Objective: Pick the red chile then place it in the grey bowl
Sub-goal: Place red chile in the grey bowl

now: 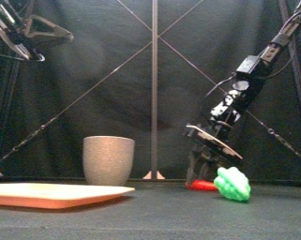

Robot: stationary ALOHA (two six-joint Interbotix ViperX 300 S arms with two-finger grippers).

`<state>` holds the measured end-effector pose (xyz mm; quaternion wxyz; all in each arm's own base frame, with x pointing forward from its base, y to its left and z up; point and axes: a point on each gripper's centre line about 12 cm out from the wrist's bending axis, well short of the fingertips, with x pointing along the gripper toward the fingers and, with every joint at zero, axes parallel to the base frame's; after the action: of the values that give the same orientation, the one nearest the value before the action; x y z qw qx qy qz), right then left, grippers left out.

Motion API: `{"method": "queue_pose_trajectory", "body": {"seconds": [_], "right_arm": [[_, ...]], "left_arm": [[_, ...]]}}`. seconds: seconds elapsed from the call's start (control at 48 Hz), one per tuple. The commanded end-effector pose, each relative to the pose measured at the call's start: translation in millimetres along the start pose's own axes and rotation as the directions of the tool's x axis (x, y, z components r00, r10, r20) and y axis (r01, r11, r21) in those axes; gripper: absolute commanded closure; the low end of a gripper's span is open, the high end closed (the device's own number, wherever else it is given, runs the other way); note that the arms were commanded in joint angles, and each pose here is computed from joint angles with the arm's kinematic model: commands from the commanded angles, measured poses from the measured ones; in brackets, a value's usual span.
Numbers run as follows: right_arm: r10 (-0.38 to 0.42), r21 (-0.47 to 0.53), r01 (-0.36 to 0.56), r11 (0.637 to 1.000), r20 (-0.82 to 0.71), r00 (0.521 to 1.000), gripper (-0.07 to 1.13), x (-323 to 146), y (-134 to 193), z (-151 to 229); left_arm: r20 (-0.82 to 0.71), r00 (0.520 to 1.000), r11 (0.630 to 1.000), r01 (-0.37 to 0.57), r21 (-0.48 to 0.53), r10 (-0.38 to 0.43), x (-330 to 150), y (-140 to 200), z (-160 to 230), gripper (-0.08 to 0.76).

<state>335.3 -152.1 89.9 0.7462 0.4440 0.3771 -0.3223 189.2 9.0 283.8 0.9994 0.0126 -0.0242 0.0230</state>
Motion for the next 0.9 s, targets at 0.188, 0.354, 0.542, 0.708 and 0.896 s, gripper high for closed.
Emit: {"method": "queue_pose_trajectory", "body": {"seconds": [0.188, 0.354, 0.542, 0.708, 0.896], "right_arm": [[0.092, -0.068, -0.086, 0.994, 0.086, 0.992, 0.50, -23.3, 35.6, 25.8], [0.245, -0.192, -0.206, 0.959, 0.203, 0.948, 0.50, -70.4, 95.7, 58.0], [0.379, -0.301, -0.295, 0.907, 0.275, 0.884, 0.50, -100.0, 159.6, 86.1], [0.424, -0.420, -0.285, 0.862, 0.288, 0.859, 0.50, -87.2, 205.3, 101.3], [0.383, -0.447, -0.247, 0.860, 0.246, 0.890, 0.47, -53.2, 219.9, 111.0]], "left_arm": [[0.015, 1.000, 1.000, -0.003, 0.003, 0.003, 1.4, 0.7, 5.6, 0.709], [0.014, 1.000, 1.000, -0.003, 0.003, 0.003, 1.3, 0.7, 4.9, 0.709], [0.014, 1.000, 1.000, -0.003, 0.003, 0.003, 1.3, 0.7, 4.9, 0.709], [0.014, 1.000, 1.000, -0.001, 0.005, 0.001, 1.3, 0.3, 5.0, 0.709], [0.014, 1.000, 1.000, -0.003, 0.003, 0.003, 1.3, 0.7, 4.9, 0.709]]}}
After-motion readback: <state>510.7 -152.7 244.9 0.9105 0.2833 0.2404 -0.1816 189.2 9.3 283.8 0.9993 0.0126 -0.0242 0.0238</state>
